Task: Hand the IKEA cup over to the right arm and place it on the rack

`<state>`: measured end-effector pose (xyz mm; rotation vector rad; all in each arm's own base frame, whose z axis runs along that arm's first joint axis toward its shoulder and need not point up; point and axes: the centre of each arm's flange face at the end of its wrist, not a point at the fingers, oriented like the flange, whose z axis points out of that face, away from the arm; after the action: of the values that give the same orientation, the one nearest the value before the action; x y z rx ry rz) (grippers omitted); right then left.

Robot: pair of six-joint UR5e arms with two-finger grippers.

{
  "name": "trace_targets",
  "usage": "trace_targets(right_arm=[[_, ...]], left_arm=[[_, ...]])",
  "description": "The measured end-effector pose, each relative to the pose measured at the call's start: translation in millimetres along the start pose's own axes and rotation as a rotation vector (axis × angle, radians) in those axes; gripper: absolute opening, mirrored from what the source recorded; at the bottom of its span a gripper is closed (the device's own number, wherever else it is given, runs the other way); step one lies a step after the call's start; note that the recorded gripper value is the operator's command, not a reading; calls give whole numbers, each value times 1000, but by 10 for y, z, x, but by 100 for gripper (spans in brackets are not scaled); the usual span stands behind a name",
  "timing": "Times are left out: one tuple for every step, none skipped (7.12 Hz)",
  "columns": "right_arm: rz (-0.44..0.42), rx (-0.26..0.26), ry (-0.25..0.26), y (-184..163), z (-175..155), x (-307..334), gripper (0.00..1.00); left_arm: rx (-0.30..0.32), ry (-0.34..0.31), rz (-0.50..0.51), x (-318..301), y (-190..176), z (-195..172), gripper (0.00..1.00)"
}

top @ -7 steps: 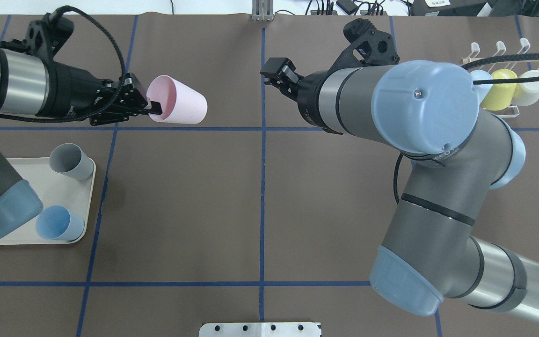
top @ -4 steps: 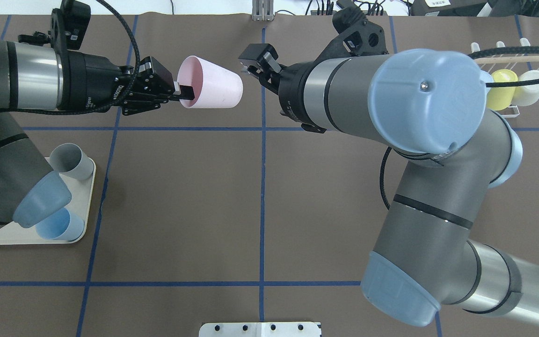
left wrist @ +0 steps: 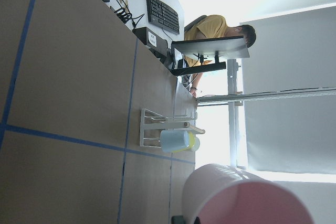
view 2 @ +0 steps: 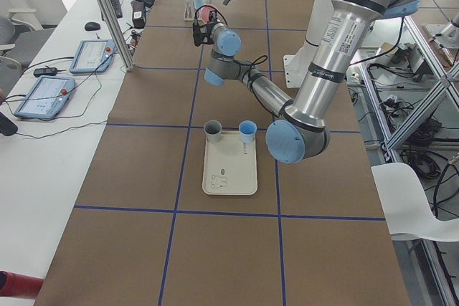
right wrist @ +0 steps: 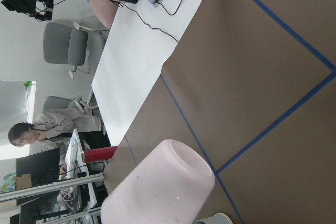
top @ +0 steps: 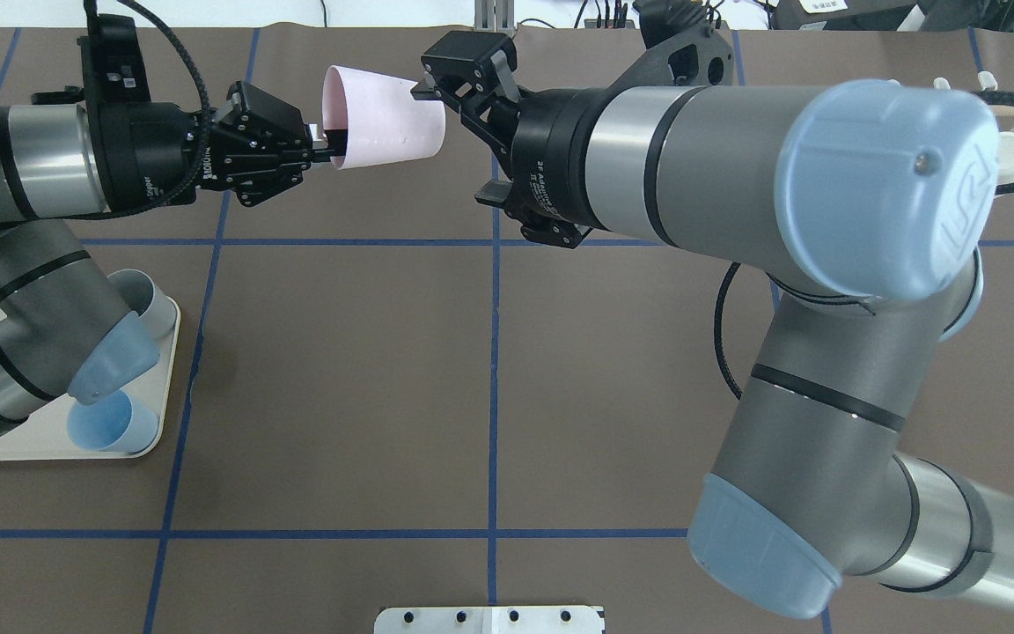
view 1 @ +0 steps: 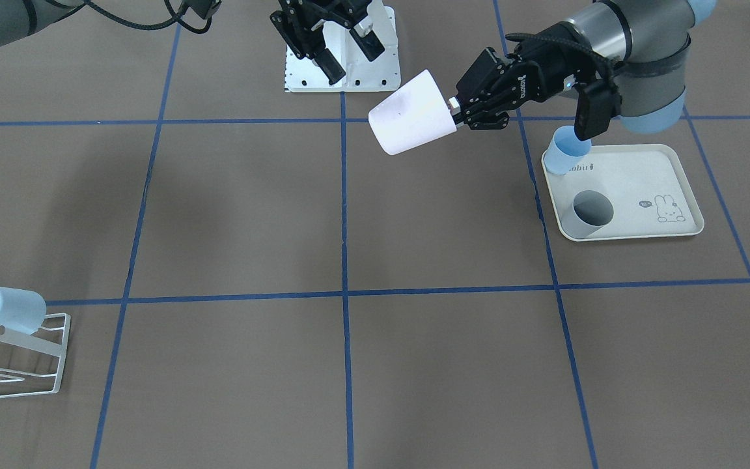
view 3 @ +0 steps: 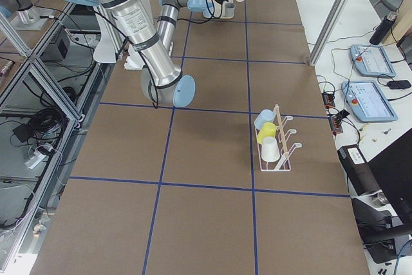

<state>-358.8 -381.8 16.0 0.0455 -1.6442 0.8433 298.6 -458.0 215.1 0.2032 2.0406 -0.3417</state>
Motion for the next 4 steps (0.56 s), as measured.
trace_targets(right_arm=[[32,-14,-25,3,-25,-21,100],[53,-21,-41,-1,-36,-32,100],[60,-26,-50,-4,-42,-32,100],[64,-31,-60,-10,-47,-26,100]], left_arm=[[-7,59,-9,-108,-35,-48,0],[-29,131,-36,-293,-84,-124,0],[-47,199,-72,-434,-121,-201,0],[-56,257,-111,-465,-135,-228,0]])
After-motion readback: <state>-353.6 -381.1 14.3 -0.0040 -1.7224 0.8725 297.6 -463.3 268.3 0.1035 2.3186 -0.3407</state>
